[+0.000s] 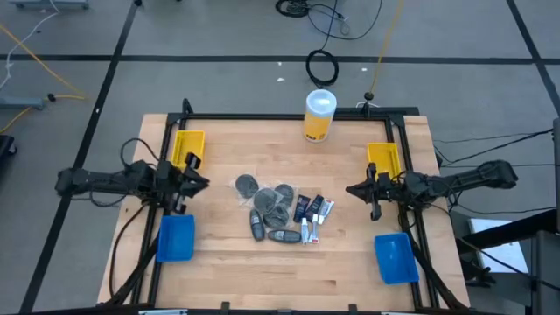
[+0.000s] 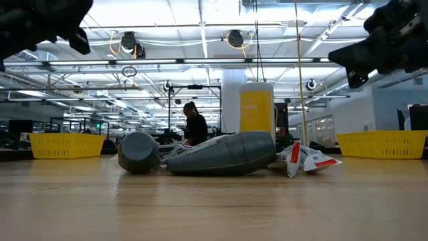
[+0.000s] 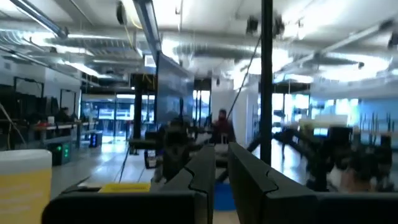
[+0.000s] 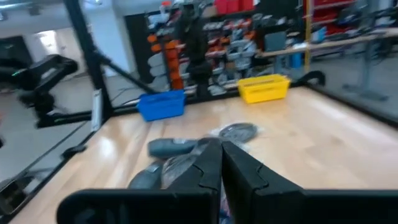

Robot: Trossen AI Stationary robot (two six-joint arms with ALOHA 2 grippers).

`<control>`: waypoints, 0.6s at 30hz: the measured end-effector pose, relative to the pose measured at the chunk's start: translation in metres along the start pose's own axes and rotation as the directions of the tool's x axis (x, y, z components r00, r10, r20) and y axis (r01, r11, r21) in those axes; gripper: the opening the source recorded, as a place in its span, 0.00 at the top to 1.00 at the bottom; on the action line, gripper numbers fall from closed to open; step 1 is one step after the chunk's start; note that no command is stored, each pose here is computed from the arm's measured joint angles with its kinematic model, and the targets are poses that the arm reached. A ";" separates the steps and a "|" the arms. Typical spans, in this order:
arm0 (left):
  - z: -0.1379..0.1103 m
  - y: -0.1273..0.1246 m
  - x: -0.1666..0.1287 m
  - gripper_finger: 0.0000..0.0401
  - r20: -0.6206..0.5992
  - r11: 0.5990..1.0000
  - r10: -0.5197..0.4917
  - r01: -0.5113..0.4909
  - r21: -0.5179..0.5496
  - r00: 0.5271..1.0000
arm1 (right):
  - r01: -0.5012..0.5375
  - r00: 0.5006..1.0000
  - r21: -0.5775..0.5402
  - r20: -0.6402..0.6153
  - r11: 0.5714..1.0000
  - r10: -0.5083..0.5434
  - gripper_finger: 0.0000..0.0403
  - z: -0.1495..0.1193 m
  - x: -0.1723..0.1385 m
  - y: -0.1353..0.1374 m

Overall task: Pick & Place Travel size toiletries
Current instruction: Put the gray deodorant into the left blue bin

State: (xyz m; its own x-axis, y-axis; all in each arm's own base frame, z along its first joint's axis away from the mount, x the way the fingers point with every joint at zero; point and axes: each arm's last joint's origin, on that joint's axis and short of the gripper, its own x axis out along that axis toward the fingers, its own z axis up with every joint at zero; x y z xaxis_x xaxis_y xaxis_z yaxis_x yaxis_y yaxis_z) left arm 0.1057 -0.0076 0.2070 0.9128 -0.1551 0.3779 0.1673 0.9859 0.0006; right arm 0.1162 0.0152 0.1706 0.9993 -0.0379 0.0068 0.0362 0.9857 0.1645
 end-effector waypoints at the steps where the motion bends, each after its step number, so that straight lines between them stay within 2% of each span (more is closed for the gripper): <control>1: -0.003 -0.001 0.004 0.88 -0.019 1.000 0.006 -0.005 0.020 1.000 | 0.010 1.000 -0.003 0.008 1.000 -0.010 0.99 0.001 0.001 0.000; 6: -0.017 -0.003 0.027 0.88 -0.175 0.998 0.036 -0.026 0.060 0.984 | 0.010 1.000 -0.005 0.011 1.000 -0.010 0.99 0.000 0.008 0.002; 11: -0.035 -0.004 0.052 0.88 -0.341 0.995 0.084 -0.063 0.074 0.936 | 0.012 1.000 -0.007 0.003 1.000 -0.012 0.99 -0.002 0.014 0.003; 14: -0.042 -0.004 0.070 0.88 -0.393 0.991 0.059 -0.007 0.132 0.918 | 0.011 1.000 -0.014 0.011 1.000 -0.010 0.99 -0.003 0.017 0.003; 18: -0.050 -0.014 0.099 0.88 -0.458 0.983 -0.092 0.155 0.101 0.884 | 0.012 1.000 -0.015 0.017 1.000 -0.012 0.99 -0.003 0.020 0.004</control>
State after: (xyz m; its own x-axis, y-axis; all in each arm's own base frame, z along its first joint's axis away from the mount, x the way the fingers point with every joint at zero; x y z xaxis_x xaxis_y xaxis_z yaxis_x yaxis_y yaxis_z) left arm 0.2122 -0.0398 0.1979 0.9624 -0.2565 -0.0898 0.2678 0.9513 0.1529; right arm 0.1364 0.0186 0.1683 0.9984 -0.0524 0.0215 0.0486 0.9876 0.1494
